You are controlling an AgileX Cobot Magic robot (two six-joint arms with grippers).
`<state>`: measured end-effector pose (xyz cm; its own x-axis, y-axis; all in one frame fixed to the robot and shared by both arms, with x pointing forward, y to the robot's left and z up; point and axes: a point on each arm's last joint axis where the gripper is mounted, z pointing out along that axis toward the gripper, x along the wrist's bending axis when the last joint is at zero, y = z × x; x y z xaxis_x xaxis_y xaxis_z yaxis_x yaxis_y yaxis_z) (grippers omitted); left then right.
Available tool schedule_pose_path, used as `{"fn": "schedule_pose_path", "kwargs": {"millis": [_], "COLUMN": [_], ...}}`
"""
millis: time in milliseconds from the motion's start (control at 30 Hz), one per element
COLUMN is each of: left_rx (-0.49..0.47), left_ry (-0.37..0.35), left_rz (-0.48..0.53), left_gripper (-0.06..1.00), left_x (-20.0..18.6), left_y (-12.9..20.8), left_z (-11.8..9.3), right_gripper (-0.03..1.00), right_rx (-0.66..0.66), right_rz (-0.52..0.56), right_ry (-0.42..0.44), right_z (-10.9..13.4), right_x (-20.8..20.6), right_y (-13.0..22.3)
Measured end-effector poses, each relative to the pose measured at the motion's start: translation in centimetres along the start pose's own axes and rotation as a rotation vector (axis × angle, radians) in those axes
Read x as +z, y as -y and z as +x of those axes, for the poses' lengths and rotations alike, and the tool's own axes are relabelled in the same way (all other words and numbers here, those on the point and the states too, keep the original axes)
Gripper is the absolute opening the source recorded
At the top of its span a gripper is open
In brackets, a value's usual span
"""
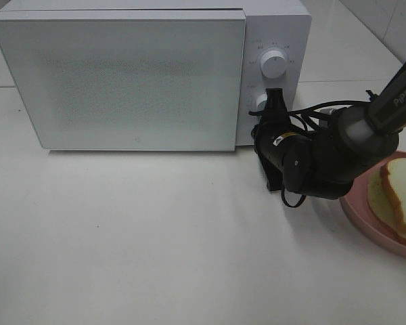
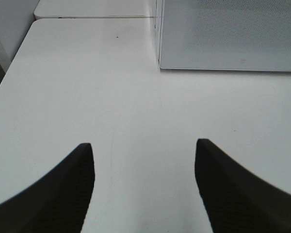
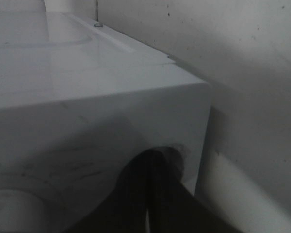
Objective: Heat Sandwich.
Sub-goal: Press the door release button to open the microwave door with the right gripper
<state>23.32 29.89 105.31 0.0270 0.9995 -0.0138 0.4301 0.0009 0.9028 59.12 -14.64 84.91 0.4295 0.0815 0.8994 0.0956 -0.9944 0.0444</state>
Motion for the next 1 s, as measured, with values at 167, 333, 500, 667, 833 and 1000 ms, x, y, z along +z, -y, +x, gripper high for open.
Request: {"fn": "schedule_pose_path", "kwargs": {"millis": [167,333,500,667,833,1000], "left_rx": [0.0,0.0,0.0,0.0,0.0,0.0], "left_ry": [0.0,0.0,0.0,0.0,0.0,0.0], "left_rz": [0.0,0.0,0.0,0.0,0.0,0.0], "left_gripper": [0.58,0.58,0.58,0.58,0.58,0.58], "left_x": [0.0,0.0,0.0,0.0,0.0,0.0], "left_y": [0.0,0.0,0.0,0.0,0.0,0.0], "left_z": [0.0,0.0,0.0,0.0,0.0,0.0], "right_gripper": [0.01,0.01,0.01,0.01,0.01,0.01], "right_rx": [-0.017,-0.024,-0.025,-0.03,-0.03,-0.031], "right_rz": [0.004,0.008,0.011,0.011,0.012,0.02], "right_ry": [0.015,0.028,0.032,0.035,0.042,0.052], "right_z": [0.01,-0.04,-0.04,-0.08,-0.09,0.09], "right_x": [0.15,0.19,0.22,0.22,0.26,0.04], "right_y": [-0.08,-0.05,-0.02,-0.01,-0.05,-0.19]}}
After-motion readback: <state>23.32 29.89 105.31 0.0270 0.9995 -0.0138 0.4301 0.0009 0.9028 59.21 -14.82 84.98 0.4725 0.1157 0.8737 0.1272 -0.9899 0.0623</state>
